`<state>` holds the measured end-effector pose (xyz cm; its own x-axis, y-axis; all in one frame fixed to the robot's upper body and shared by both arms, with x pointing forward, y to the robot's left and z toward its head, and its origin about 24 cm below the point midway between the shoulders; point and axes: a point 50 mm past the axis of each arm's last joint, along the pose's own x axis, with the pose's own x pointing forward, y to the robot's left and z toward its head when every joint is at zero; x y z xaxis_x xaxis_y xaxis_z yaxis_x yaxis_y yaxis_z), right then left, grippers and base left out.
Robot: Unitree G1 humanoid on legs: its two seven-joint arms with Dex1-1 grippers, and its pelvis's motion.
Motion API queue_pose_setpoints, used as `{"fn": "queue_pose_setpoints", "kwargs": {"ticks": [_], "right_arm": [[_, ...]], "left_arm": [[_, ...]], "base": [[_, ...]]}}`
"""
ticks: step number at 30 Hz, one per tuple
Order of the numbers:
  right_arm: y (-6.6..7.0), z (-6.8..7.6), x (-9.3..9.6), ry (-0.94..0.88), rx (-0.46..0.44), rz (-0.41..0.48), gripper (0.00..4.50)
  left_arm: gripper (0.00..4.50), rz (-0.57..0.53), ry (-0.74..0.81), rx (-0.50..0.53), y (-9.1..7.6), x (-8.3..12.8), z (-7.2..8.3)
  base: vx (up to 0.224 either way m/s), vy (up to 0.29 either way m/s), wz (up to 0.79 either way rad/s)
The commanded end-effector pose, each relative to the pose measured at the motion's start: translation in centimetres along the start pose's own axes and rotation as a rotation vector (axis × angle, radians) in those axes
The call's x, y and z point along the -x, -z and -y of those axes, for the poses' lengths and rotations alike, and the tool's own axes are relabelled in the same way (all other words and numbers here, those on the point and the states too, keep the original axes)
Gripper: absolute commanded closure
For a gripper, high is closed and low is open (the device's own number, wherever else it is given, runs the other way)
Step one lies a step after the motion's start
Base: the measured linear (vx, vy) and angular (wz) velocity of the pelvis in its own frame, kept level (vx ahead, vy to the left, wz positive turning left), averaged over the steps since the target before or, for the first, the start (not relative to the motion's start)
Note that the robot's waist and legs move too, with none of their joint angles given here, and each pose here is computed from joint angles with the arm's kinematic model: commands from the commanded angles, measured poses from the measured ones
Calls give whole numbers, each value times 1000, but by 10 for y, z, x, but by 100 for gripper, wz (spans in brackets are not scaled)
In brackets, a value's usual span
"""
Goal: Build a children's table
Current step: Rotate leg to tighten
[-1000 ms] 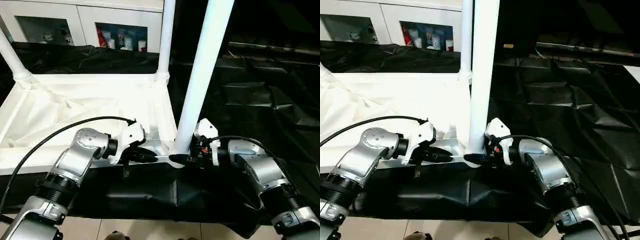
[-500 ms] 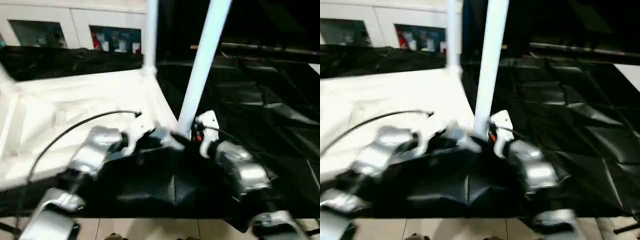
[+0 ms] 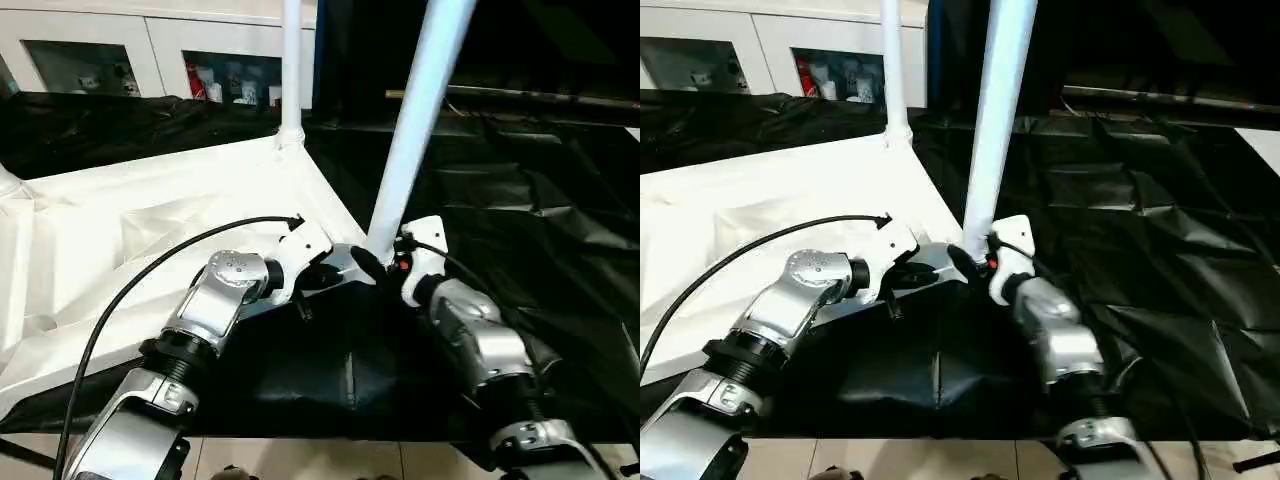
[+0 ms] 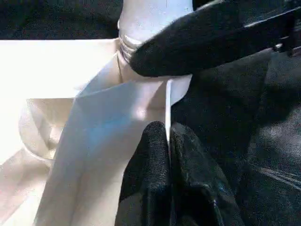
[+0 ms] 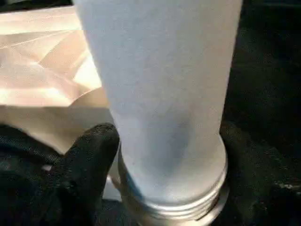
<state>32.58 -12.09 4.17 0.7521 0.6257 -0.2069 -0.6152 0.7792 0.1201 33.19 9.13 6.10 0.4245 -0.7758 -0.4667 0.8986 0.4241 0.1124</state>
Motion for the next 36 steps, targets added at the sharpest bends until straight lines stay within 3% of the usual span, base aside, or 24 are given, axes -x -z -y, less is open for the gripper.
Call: {"fn": "queue_pose_setpoints", "kwargs": {"ticks": [1, 7, 13, 18, 29, 36], "right_arm": [[-8, -30, -4, -289, 91, -14, 69], [-15, -16, 21, -469, 196, -82, 69], [-14, -7, 31, -540, 219, -153, 69], [-11, -8, 31, -555, 201, -164, 69], [-8, -10, 29, -563, 186, -165, 166], [-2, -8, 26, -497, 177, -163, 180]], "left_arm": [[450, 27, 45, 39, 11, -2, 9], [450, 49, 213, -9, 17, 20, 14], [450, 33, 288, -22, 21, 40, 13], [450, 34, 305, -16, 24, 46, 14], [450, 29, 310, -12, 24, 45, 16], [450, 17, 282, -15, 25, 44, 13]], "base": [[0, 0, 0], [0, 0, 0], [0, 0, 0], [0, 0, 0], [0, 0, 0], [0, 0, 0]]}}
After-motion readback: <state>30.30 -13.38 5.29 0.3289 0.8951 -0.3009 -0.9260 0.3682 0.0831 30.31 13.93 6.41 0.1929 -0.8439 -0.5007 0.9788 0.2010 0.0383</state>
